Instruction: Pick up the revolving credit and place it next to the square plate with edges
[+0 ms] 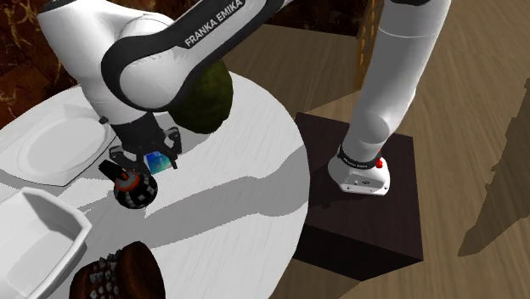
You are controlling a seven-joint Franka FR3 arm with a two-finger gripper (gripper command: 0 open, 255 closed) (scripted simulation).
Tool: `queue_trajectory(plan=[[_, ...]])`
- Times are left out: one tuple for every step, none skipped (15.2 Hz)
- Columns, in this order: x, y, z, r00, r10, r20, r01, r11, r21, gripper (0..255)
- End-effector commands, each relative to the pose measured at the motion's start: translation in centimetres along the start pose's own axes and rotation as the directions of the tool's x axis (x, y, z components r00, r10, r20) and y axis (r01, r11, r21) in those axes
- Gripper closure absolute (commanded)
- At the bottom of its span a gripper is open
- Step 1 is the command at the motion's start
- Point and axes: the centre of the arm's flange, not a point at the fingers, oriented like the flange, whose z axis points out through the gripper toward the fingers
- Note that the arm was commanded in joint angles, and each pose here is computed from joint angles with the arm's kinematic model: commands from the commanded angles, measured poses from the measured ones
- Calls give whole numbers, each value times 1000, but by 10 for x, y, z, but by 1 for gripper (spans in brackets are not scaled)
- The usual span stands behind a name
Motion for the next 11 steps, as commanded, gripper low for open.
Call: queue_trajectory(plan=[[20,-14,-2,1000,0,-2,0,1000,-1,255],[30,-22,-3,1000,0,-2,0,1000,-1,255],[41,-30,-4,1000,0,-2,0,1000,-1,255],[51,-38,-6,1000,0,-2,0,1000,-1,255],[62,-46,-7,1000,0,-2,0,1000,-1,255],[72,-54,-9,1000,0,-2,0,1000,-1,255],[83,-62,-10,1000,0,-2,0,1000,-1,255],[93,-70,-11,1000,0,-2,0,1000,-1,255],[104,-78,-13,1000,0,-2,0,1000,-1,255],[114,-86,-14,1000,0,-2,0,1000,-1,255],[124,-93,-16,1000,0,-2,0,1000,-1,255]])
